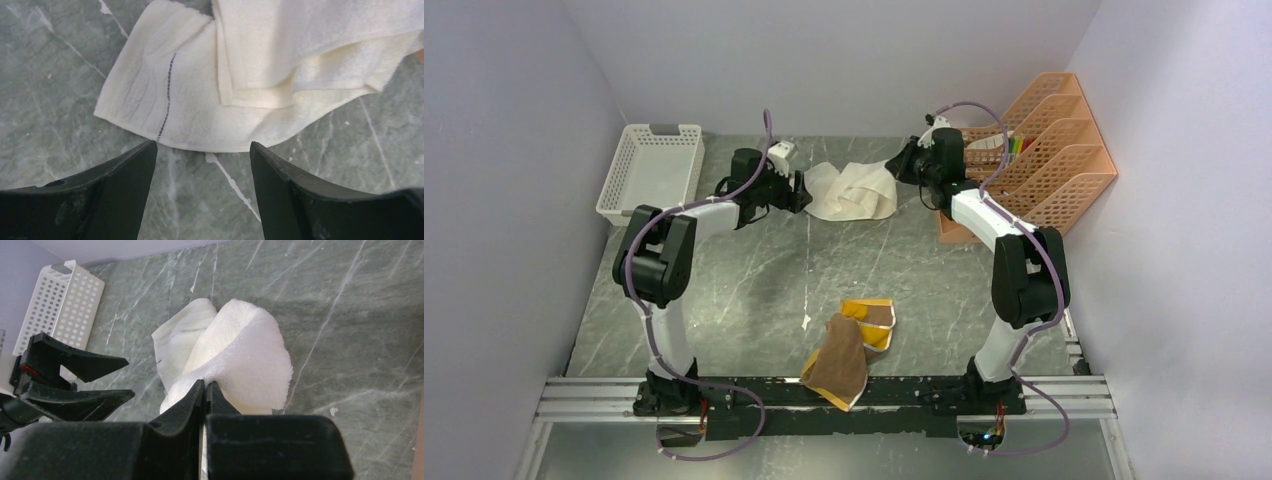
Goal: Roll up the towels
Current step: Flatten out the towel at the center of the board.
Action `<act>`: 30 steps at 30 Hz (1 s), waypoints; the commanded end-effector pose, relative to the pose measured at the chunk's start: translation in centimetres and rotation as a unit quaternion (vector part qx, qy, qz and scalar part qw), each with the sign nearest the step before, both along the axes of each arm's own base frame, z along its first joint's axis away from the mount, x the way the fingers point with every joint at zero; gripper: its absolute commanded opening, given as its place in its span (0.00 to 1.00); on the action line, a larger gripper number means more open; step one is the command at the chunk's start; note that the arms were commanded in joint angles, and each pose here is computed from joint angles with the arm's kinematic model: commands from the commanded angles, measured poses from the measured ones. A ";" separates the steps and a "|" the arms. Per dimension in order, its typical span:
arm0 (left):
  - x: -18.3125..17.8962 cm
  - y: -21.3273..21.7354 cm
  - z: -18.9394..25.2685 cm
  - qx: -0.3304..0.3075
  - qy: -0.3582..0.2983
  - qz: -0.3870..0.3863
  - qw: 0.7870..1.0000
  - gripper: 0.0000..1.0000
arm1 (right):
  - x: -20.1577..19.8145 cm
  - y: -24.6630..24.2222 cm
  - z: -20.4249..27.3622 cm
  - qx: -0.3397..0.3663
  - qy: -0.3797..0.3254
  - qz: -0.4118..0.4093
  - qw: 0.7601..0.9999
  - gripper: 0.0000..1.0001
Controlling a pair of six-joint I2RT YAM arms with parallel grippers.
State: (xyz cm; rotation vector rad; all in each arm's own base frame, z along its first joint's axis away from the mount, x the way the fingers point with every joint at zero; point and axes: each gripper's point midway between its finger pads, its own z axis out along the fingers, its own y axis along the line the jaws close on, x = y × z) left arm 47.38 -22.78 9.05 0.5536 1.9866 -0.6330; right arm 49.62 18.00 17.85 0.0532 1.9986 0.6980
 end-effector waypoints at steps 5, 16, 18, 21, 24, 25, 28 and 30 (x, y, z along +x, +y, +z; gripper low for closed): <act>5.4 3.7 -1.5 0.088 -0.021 0.101 0.991 0.82 | -0.4 0.0 1.1 0.011 -0.010 0.011 1.000 0.00; 9.7 3.2 -4.2 0.069 0.026 0.109 0.991 0.75 | -0.9 -0.2 0.3 0.002 -0.001 0.012 1.000 0.00; 10.1 3.1 -5.3 0.077 0.044 0.106 0.990 0.72 | -1.0 -0.3 0.2 0.000 0.000 0.011 1.000 0.00; 10.0 3.3 -6.9 0.086 0.061 0.110 0.988 0.69 | -1.1 -0.4 0.2 -0.001 0.000 0.010 1.000 0.00; 9.5 3.4 -7.9 0.090 0.069 0.111 0.987 0.63 | -1.1 -0.4 0.1 -0.003 0.000 0.009 1.000 0.00; 9.3 3.5 -8.2 0.091 0.072 0.111 0.987 0.60 | -1.1 -0.4 0.1 -0.003 0.001 0.009 1.000 0.00; 8.5 3.8 -9.5 0.099 0.084 0.113 0.985 0.49 | -1.2 -0.5 -0.2 -0.003 0.004 0.009 1.000 0.00; 7.9 3.8 -10.3 0.100 0.094 0.109 0.985 0.36 | -1.3 -0.5 -0.3 -0.005 0.006 0.008 1.000 0.00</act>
